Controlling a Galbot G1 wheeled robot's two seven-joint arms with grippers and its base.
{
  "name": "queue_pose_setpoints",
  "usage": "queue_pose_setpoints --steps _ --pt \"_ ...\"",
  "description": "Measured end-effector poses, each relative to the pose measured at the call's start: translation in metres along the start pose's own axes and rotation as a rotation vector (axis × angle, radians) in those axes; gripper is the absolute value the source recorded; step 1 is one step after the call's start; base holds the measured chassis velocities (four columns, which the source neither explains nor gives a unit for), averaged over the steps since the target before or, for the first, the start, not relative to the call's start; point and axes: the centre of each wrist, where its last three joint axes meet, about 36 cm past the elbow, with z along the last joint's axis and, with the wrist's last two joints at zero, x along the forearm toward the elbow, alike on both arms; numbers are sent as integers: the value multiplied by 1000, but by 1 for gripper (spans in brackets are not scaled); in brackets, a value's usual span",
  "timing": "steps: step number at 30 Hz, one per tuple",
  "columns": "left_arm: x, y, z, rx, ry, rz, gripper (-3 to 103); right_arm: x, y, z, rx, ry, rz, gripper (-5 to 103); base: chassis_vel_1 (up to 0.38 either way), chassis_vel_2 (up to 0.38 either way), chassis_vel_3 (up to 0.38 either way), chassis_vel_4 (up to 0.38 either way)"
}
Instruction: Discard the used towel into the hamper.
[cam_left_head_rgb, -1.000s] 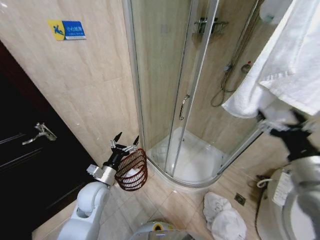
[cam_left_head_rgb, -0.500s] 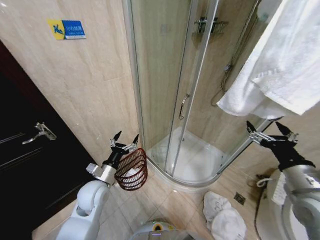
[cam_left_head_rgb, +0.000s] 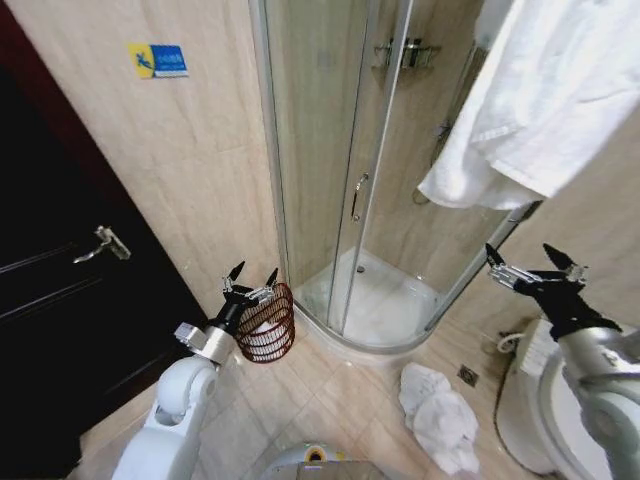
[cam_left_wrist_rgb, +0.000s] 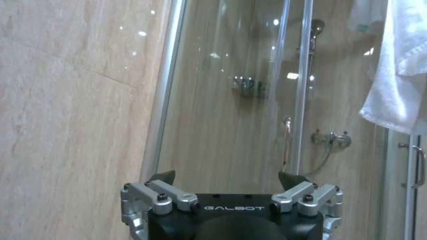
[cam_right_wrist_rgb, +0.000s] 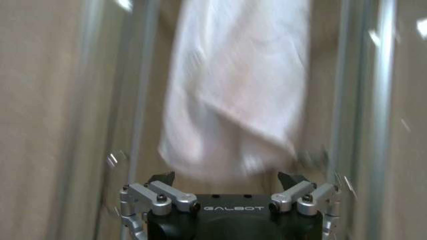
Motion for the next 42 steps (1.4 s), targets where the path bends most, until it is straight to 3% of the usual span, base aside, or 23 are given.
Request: queue_pose_setpoints --steps 2,5,14,18,21,25,29,42 --pt "0 -1 0 -2 0 7 100 -12 -9 -8 59 -99 -52 100 14 -18 -26 14" --pt "-2 0 -1 -6 -1 24 100 -25 -20 -21 92 -160 -59 100 -27 29 44 -32" --pt "-2 0 -4 -13 -4 33 100 -71 -46 -64 127 -200 -60 100 -38 29 36 -29" --pt "-2 0 -3 -14 -4 33 100 -88 -57 -85 97 -183 -45 100 0 0 0 0" --pt "-5 -1 -3 -13 -4 41 100 -110 -78 -109 78 -185 -24 100 0 0 0 0" --pt "-11 -1 -3 -12 -1 57 100 -131 -99 -158 21 -198 -45 100 0 0 0 0" --pt "-15 3 1 -11 6 64 100 -137 -105 -204 -90 -164 -116 100 0 0 0 0" --pt "-18 6 1 -10 -1 74 100 -160 -121 -261 -174 -66 -149 100 0 0 0 0"
